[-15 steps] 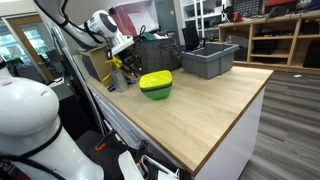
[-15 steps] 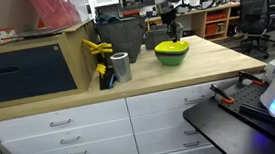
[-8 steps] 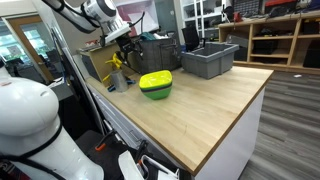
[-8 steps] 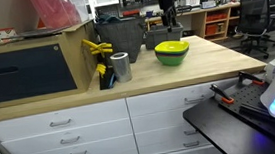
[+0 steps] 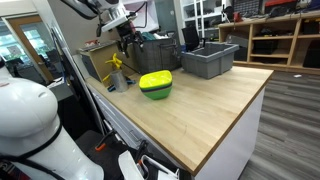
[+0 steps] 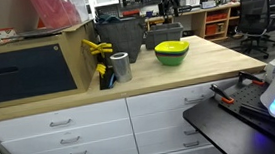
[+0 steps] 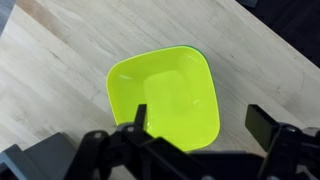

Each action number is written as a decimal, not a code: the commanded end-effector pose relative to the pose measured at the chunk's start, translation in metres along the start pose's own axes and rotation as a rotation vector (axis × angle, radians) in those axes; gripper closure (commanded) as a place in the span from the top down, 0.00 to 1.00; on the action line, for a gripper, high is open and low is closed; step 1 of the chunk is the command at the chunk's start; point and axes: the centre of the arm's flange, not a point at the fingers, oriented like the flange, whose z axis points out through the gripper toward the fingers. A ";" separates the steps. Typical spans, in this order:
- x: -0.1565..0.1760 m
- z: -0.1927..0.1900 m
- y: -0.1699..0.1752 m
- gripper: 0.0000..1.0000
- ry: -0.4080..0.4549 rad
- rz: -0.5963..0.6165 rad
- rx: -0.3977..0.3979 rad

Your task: Stack the bowls together then move the stack backwards.

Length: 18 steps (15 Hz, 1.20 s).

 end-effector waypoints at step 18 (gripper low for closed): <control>0.031 -0.033 0.006 1.00 -0.071 0.167 0.127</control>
